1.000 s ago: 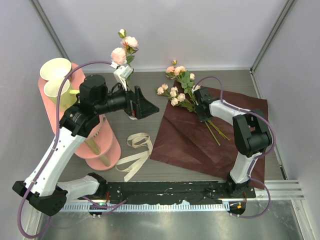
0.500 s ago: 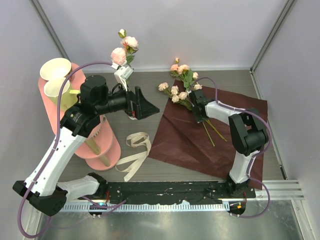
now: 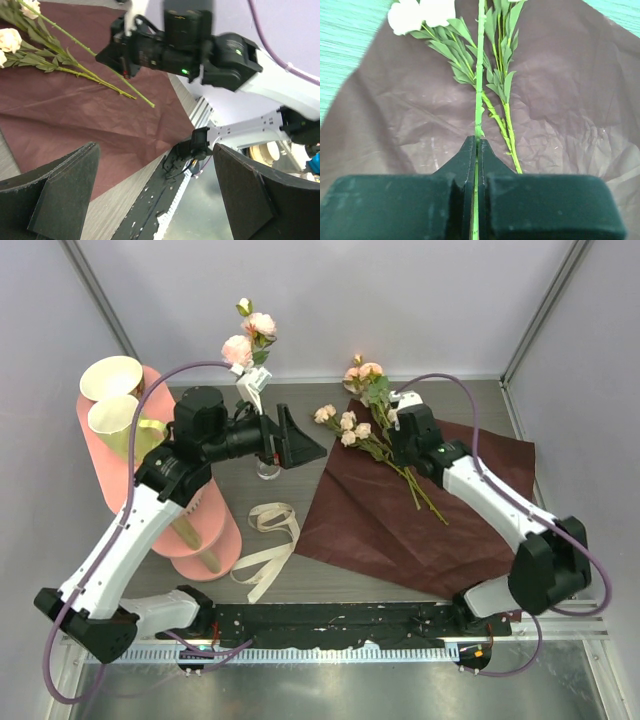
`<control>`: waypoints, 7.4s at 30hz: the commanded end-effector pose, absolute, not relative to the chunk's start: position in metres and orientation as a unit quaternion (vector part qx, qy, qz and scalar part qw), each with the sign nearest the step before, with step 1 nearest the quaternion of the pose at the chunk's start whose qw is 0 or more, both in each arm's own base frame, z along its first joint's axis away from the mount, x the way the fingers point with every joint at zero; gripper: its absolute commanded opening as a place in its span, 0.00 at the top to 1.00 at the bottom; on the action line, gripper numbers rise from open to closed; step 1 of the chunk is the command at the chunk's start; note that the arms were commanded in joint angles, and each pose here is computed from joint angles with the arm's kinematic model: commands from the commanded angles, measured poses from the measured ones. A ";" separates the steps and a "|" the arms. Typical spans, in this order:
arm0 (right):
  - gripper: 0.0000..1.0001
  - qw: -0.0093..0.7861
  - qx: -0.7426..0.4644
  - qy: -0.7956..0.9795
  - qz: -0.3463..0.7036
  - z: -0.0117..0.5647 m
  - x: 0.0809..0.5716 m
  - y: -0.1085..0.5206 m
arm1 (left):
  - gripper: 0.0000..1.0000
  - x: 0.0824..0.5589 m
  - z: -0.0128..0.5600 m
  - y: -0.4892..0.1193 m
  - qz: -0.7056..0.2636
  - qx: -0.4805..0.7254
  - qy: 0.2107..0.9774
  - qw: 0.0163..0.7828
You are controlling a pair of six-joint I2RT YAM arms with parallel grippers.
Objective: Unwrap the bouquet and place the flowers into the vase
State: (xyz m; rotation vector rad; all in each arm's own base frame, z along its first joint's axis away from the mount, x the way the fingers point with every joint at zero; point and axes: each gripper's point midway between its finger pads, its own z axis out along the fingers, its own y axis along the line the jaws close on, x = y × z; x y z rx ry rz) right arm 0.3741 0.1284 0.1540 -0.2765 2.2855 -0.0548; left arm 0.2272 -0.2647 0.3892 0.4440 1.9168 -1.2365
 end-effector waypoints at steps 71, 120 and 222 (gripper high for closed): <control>0.99 0.614 -0.208 0.641 0.410 0.379 0.264 0.224 | 0.22 0.242 0.438 -0.352 -0.558 0.139 0.709 0.410; 0.21 0.666 -0.051 0.707 0.232 0.374 0.272 0.136 | 1.00 0.311 0.519 -0.202 -0.167 0.108 0.712 0.674; 0.21 0.604 -0.062 0.763 0.223 0.312 0.288 0.149 | 0.84 0.420 0.378 -0.123 -0.054 -0.083 0.758 0.645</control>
